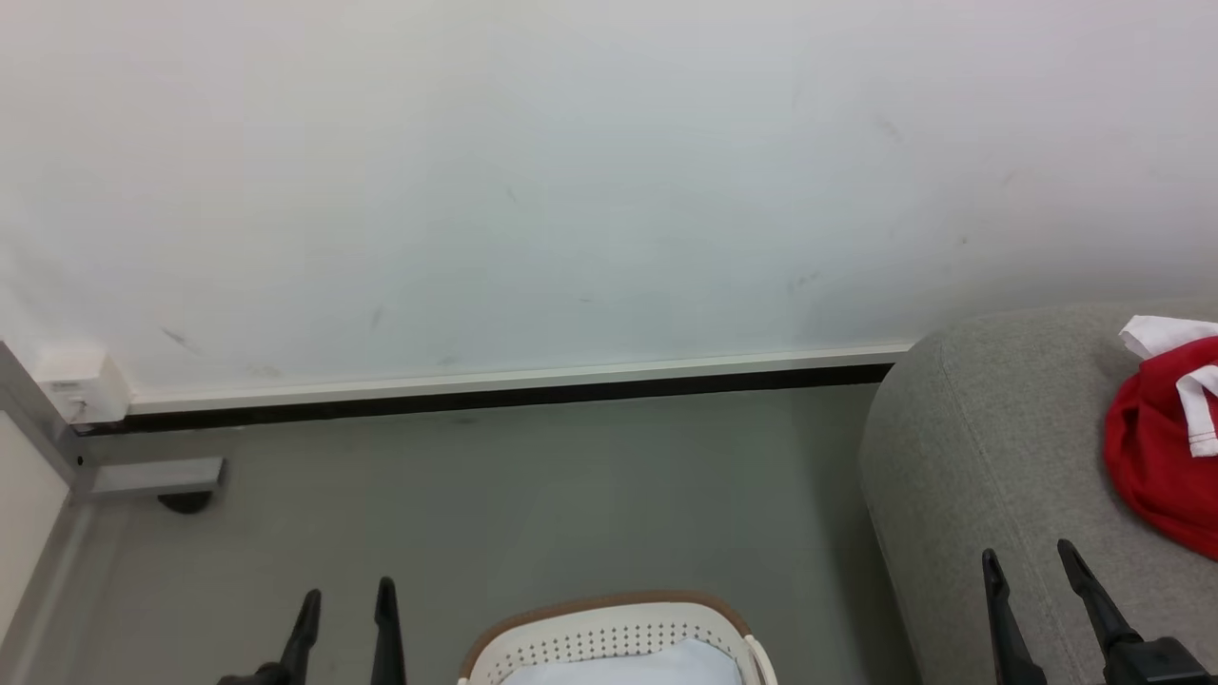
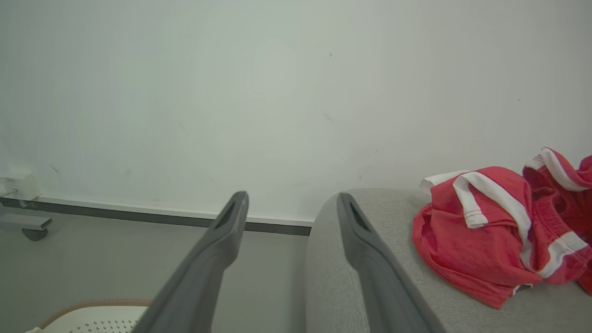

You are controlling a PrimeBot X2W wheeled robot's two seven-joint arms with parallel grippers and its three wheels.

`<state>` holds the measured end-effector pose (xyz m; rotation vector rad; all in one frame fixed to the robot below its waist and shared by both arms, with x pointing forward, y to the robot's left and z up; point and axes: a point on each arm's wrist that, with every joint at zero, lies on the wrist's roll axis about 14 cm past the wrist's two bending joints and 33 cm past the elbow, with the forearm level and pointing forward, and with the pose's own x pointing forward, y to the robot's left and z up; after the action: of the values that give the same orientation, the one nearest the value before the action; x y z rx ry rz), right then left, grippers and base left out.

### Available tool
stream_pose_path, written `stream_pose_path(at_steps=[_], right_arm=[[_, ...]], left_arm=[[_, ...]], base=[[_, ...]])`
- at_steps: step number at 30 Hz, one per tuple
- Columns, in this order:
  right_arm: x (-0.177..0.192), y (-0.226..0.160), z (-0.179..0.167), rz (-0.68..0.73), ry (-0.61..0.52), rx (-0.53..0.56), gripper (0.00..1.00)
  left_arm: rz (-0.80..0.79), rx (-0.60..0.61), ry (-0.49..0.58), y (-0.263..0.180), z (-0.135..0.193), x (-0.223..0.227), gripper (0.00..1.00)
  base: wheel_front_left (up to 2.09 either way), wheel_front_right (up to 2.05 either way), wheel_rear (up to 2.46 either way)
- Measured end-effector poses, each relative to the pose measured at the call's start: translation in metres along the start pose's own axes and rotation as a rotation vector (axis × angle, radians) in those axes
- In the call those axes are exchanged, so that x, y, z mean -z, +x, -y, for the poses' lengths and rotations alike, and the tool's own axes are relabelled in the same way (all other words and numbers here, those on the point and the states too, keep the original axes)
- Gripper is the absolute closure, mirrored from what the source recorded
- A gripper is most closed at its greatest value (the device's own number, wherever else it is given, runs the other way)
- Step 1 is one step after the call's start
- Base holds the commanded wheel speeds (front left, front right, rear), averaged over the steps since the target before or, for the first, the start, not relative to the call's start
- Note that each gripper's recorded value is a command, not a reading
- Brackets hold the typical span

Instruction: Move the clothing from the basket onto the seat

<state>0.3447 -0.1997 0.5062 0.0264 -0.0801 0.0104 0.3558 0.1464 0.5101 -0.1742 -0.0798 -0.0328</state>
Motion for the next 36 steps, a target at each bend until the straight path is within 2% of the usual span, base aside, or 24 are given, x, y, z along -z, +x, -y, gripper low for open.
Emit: stream_pose_path(at_steps=[8,9,14,36], right_arm=[[0.004,0.001,-0.013,-0.012,0.010,-0.036,0.00],[0.005,0.001,-0.014,-0.015,0.011,-0.038,1.00],[0.025,-0.006,-0.014,-0.085,0.035,-0.028,1.00],[0.025,0.003,0.001,-0.103,0.450,0.081,1.00]], left_arm=[[-0.013,-0.008,-0.002,-0.005,-0.005,0.005,0.00],[-0.018,-0.007,-0.004,-0.006,-0.005,0.006,1.00],[-0.079,-0.020,-0.023,-0.012,-0.007,0.024,1.00],[-0.132,-0.123,-0.395,-0.002,-0.028,0.025,1.00]], base=[[0.00,0.00,0.00],[0.00,0.00,0.00],[0.00,0.00,0.00],[0.00,0.00,0.00]])
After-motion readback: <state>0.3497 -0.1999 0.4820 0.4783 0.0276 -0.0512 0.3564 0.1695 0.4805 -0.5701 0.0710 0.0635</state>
